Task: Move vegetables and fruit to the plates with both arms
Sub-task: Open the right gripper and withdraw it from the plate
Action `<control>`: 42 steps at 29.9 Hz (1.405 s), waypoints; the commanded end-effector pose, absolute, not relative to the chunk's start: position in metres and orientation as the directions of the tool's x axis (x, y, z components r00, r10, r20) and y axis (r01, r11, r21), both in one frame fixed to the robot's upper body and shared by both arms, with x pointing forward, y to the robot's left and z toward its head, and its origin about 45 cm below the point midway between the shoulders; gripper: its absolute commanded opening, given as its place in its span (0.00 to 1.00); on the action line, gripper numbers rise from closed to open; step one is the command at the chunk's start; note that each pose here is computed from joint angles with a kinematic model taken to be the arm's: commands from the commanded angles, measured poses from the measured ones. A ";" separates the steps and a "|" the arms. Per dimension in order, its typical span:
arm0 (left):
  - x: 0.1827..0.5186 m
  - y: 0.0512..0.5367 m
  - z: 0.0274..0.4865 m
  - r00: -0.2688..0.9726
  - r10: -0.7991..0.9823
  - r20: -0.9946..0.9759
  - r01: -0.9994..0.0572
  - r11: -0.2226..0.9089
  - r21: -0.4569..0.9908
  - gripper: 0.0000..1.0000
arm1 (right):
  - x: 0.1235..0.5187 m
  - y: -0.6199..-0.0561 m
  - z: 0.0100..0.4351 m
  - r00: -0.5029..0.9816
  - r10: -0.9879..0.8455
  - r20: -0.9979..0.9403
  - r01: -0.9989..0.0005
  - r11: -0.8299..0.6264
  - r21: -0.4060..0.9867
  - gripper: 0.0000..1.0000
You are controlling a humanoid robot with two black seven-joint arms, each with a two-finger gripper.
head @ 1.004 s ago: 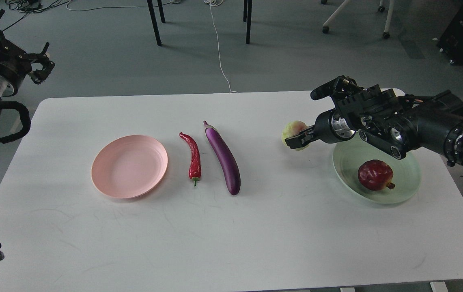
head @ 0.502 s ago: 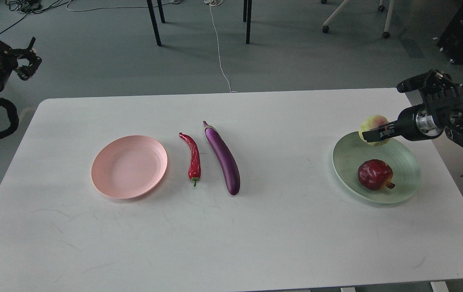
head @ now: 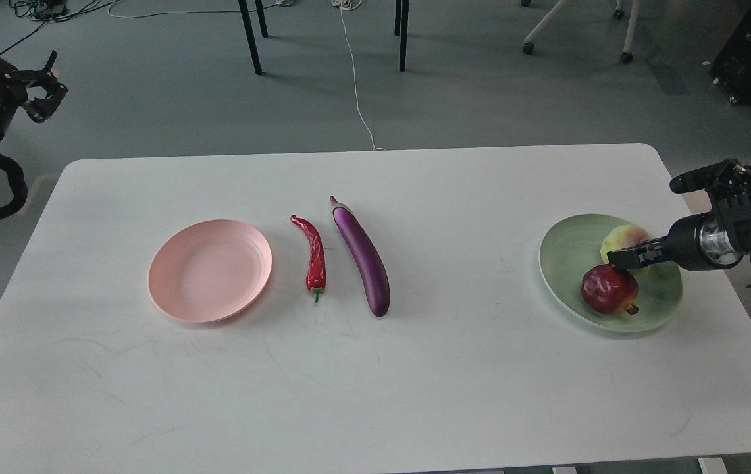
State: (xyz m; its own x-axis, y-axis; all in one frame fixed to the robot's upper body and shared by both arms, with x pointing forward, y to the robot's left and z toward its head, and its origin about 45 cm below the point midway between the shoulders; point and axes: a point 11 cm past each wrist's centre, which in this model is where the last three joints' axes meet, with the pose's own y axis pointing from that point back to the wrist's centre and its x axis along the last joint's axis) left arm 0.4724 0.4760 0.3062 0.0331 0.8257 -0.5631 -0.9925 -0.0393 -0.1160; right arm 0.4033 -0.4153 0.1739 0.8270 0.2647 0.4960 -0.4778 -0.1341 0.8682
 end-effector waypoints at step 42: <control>0.439 0.285 0.376 0.686 0.672 0.278 -0.712 0.699 0.069 0.99 | 0.497 -0.310 0.329 0.399 -0.872 0.283 -0.900 -0.432 -0.063 0.98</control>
State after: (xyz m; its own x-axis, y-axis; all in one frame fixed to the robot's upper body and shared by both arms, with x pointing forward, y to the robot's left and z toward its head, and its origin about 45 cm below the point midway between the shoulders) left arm 0.4482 0.3276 0.3718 0.6035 0.7845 0.1424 -0.7949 0.6061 0.0297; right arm 0.4977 -0.2996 0.3235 0.4484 -0.7722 0.4501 -0.8716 -0.4894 0.0288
